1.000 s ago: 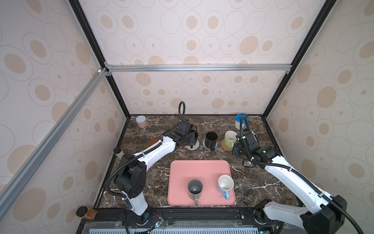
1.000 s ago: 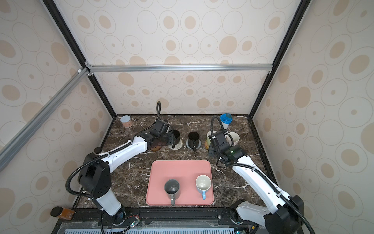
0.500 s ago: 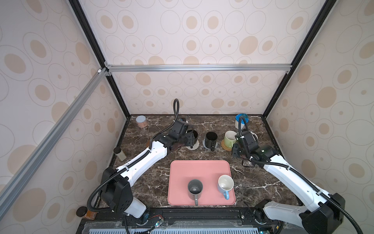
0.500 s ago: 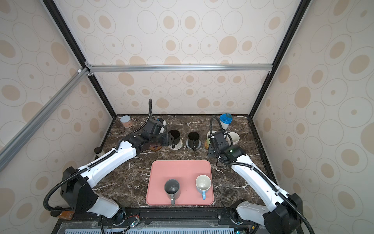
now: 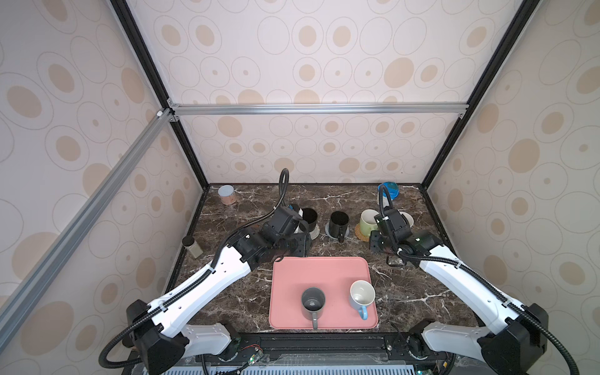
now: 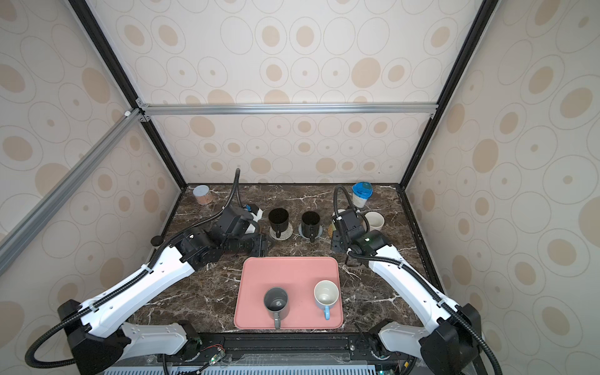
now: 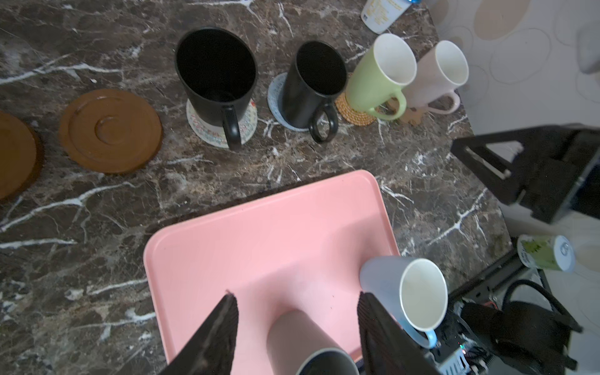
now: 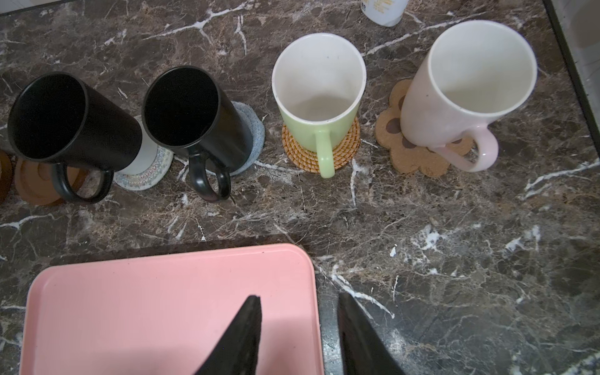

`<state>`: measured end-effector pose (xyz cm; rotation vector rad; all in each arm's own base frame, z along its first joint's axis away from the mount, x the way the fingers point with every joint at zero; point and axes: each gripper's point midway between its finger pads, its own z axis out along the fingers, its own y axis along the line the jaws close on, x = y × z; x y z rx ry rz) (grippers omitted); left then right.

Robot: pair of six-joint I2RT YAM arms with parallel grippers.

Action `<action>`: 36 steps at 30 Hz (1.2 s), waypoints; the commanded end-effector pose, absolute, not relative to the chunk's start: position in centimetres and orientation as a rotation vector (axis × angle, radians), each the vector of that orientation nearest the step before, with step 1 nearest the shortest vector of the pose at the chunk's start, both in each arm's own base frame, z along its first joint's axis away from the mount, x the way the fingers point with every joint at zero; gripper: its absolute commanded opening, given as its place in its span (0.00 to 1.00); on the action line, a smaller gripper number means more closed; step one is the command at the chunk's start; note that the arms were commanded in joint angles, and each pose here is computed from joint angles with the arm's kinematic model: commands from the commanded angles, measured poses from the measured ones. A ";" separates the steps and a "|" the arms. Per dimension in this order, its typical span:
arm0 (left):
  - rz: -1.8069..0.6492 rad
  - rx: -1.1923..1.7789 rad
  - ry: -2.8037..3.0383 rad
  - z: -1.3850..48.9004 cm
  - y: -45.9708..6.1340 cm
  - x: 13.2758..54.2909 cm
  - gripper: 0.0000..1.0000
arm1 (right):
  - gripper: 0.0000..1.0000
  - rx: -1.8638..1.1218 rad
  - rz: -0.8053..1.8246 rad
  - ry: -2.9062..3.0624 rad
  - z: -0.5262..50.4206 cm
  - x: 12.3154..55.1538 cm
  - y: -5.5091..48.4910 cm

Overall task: Place cups on coasters
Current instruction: Pick up the cup from the tray.

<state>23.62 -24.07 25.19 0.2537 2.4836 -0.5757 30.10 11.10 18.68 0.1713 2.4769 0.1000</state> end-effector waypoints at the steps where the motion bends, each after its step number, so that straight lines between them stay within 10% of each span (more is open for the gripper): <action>1: -0.535 0.176 2.579 24.2 -22.4 20.3 0.60 | 0.42 0.158 0.110 2.451 19.7 30.9 11.3; 12: -0.660 0.285 2.796 20.2 -24.6 10.5 0.62 | 0.43 0.146 0.135 2.465 19.3 30.8 11.8; 36: -0.754 0.281 2.896 18.1 -27.0 7.7 0.66 | 0.43 0.149 0.083 2.453 19.0 30.1 10.6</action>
